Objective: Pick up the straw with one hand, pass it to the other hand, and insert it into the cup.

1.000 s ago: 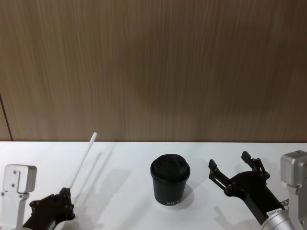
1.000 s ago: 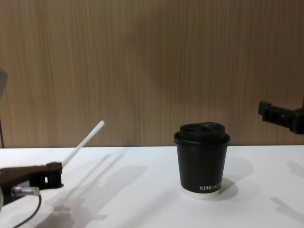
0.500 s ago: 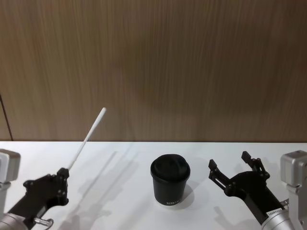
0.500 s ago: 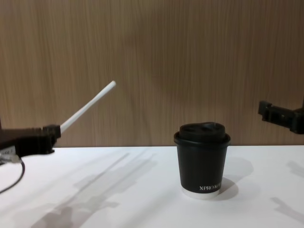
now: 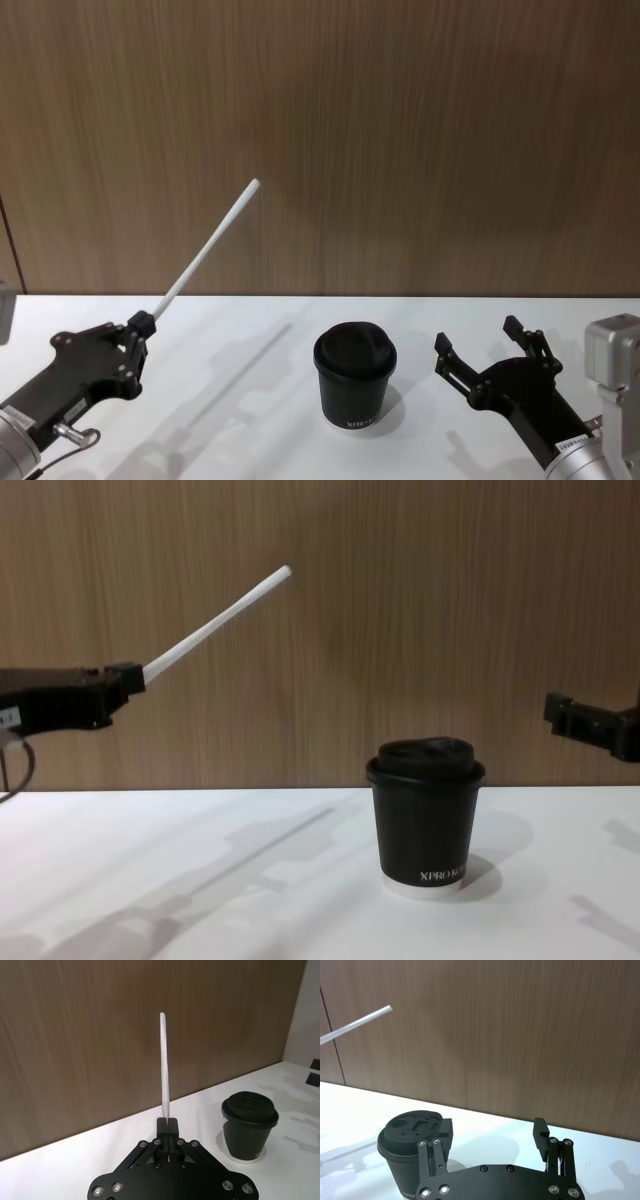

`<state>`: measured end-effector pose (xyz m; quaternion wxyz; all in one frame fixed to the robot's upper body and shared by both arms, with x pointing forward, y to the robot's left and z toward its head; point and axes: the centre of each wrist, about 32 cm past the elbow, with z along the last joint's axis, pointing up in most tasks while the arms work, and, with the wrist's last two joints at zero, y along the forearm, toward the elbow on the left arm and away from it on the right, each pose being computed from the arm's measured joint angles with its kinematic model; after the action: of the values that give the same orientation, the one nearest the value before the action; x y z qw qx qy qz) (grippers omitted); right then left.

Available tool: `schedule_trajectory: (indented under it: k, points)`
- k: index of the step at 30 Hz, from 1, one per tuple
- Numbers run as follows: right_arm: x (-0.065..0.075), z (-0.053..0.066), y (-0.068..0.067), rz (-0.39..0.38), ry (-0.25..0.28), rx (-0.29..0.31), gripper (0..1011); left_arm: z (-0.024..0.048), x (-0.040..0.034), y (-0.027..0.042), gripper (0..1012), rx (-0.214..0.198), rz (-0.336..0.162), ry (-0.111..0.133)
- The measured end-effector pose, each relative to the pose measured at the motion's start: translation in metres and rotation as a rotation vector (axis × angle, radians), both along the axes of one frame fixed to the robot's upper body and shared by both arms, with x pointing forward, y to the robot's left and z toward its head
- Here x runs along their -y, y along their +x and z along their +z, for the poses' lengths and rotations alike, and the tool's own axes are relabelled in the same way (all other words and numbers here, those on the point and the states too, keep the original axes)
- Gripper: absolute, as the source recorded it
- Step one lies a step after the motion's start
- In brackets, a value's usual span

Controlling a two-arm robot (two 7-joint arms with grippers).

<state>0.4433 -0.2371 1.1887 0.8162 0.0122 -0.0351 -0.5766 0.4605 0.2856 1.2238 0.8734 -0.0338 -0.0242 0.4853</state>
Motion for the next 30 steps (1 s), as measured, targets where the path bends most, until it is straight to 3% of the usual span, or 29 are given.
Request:
schedule_trajectory:
  k: [10, 30]
  points:
    - [0.000, 0.000, 0.000, 0.000, 0.000, 0.000, 1001, 0.0088, -0.0053, 0.0076, 7, 0.035, -0.110, 0.001]
    - [0.000, 0.000, 0.000, 0.000, 0.000, 0.000, 1001, 0.0119, -0.0030, 0.0229, 7, 0.052, -0.271, -0.011]
